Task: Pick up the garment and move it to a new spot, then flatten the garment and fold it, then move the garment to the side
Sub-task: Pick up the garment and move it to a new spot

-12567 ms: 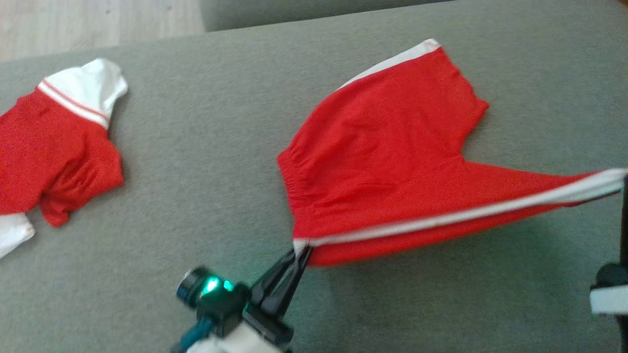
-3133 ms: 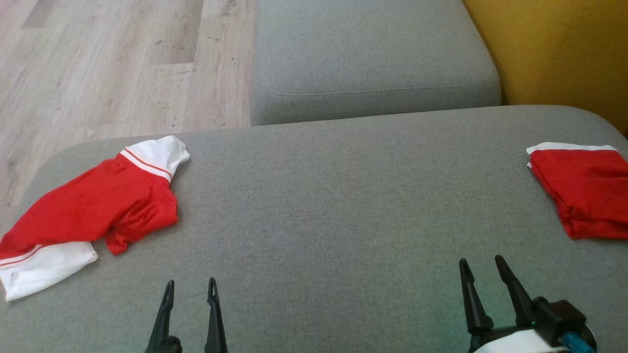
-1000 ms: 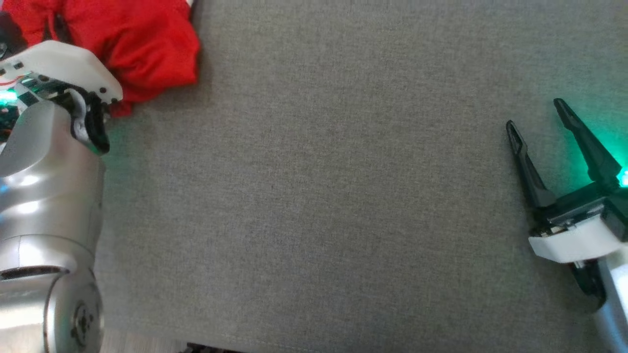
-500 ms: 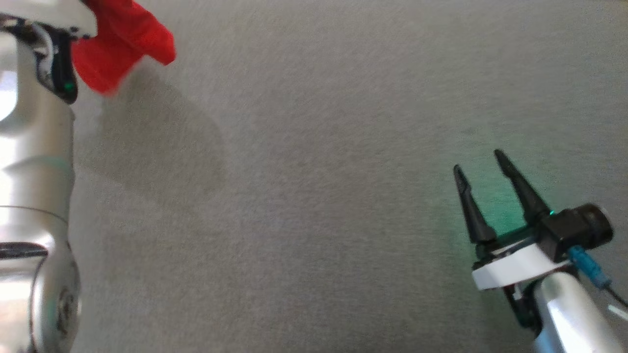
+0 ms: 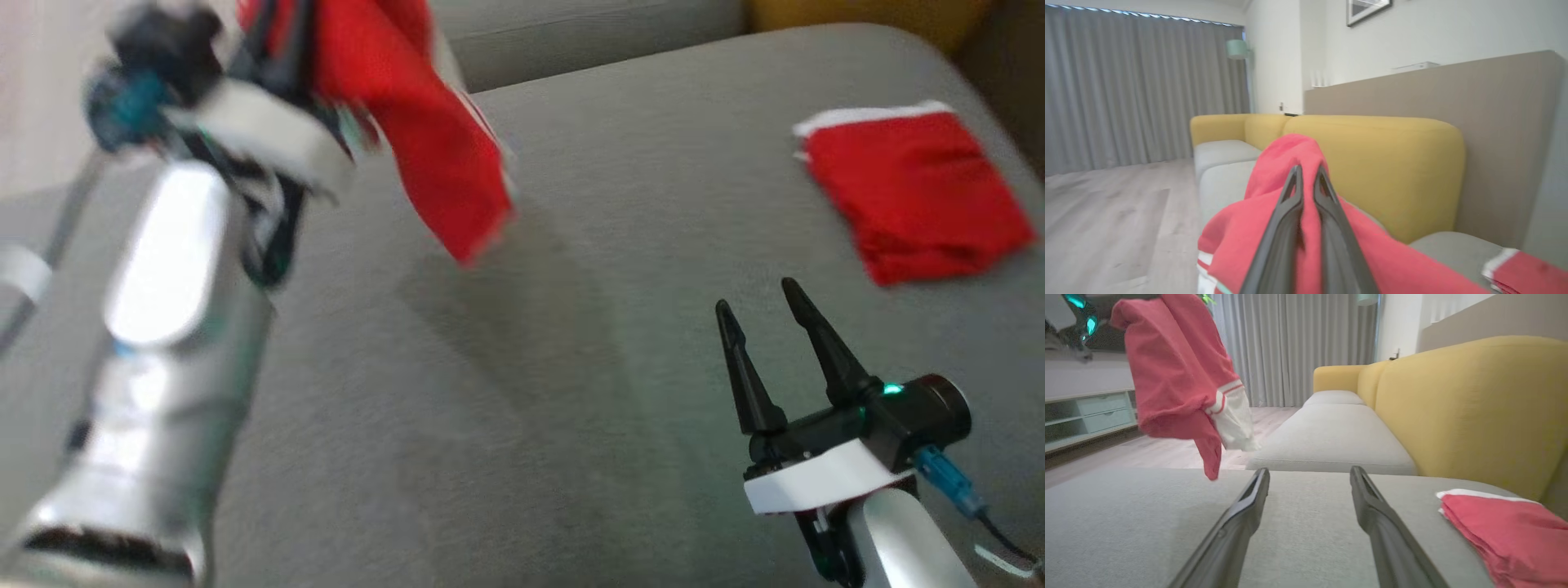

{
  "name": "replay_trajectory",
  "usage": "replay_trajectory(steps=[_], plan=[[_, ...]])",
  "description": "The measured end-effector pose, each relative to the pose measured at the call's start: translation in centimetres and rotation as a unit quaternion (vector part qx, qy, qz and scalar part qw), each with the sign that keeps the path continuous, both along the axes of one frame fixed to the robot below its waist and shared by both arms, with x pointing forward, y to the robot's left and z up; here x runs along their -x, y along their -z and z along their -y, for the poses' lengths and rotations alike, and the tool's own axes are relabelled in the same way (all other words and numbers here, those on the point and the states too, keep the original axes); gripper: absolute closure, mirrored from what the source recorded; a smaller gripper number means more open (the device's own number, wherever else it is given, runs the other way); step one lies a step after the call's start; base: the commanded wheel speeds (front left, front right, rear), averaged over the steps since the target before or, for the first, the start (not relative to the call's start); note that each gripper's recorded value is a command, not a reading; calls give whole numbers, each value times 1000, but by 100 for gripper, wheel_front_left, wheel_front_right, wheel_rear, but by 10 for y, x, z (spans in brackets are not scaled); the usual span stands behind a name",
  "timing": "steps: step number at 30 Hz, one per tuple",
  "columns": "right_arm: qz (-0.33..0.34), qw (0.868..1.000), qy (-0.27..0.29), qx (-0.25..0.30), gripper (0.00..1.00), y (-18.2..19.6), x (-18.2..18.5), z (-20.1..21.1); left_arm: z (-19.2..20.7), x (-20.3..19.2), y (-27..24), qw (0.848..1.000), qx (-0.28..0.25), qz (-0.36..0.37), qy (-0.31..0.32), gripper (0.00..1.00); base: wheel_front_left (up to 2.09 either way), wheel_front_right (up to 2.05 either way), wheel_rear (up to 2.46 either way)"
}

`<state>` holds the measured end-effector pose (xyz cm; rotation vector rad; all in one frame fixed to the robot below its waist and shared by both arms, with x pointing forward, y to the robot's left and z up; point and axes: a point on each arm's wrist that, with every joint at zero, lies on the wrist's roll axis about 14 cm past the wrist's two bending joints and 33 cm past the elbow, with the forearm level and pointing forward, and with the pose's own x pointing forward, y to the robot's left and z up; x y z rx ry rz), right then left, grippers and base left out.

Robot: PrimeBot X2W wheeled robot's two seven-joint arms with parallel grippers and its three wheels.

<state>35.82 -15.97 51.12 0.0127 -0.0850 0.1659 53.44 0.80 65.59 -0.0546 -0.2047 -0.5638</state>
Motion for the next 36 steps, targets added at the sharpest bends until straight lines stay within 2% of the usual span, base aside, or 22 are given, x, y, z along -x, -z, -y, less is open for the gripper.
replay_trajectory(steps=[3, 7, 8, 9, 10, 12, 15, 18, 21, 23, 28, 31, 36], plan=[[4, 999, 40, -1, 0, -4, 16, 22, 47, 26, 39, 998, -4, -36, 60, 100, 0, 0, 0], [-2, 996, 85, -9, 0, 0, 36, 45, 83, 72, 136, 984, -40, -138, 109, 100, 0, 0, 0], [-4, 996, 93, -10, 0, 1, 39, 49, 86, 87, 164, 977, -55, -166, 118, 90, 0, 0, 0], [-9, 995, 100, -12, 0, 4, 43, 52, 86, 102, 192, 970, -68, -197, 122, 55, 0, 0, 0], [-16, 994, 105, -16, 0, 8, 46, 53, 84, 117, 216, 965, -78, -221, 121, 0, 0, 0, 0], [-35, 993, 110, -20, 0, 20, 50, 55, 71, 136, 248, 959, -91, -250, 102, 0, 0, 0, 0], [-53, 992, 114, -28, 0, 32, 51, 54, 53, 140, 256, 963, -74, -255, 52, 0, 0, 0, 0], [-77, 990, 109, -34, 0, 48, 54, 51, 31, 129, 240, 969, -34, -244, -12, 0, 0, 0, 0], [-97, 990, 92, -38, 0, 61, 57, 41, 2, 127, 206, 977, 9, -200, -69, 0, 0, 0, 0], [-104, 991, 81, -39, 0, 66, 57, 35, -22, 134, 189, 980, 18, -165, -109, 0, 0, 0, 0], [-90, 995, 44, -29, 0, 59, 45, 17, -87, 173, 182, 968, 26, -144, -205, 0, 0, 0, 0], [-76, 996, 27, -26, 0, 51, 41, 7, -107, 198, 180, 963, 26, -135, -232, 0, 0, 0, 0], [-78, 997, 2, -24, 0, 52, 47, -9, -117, 225, 180, 963, 13, -124, -238, 0, 0, 0, 0]])
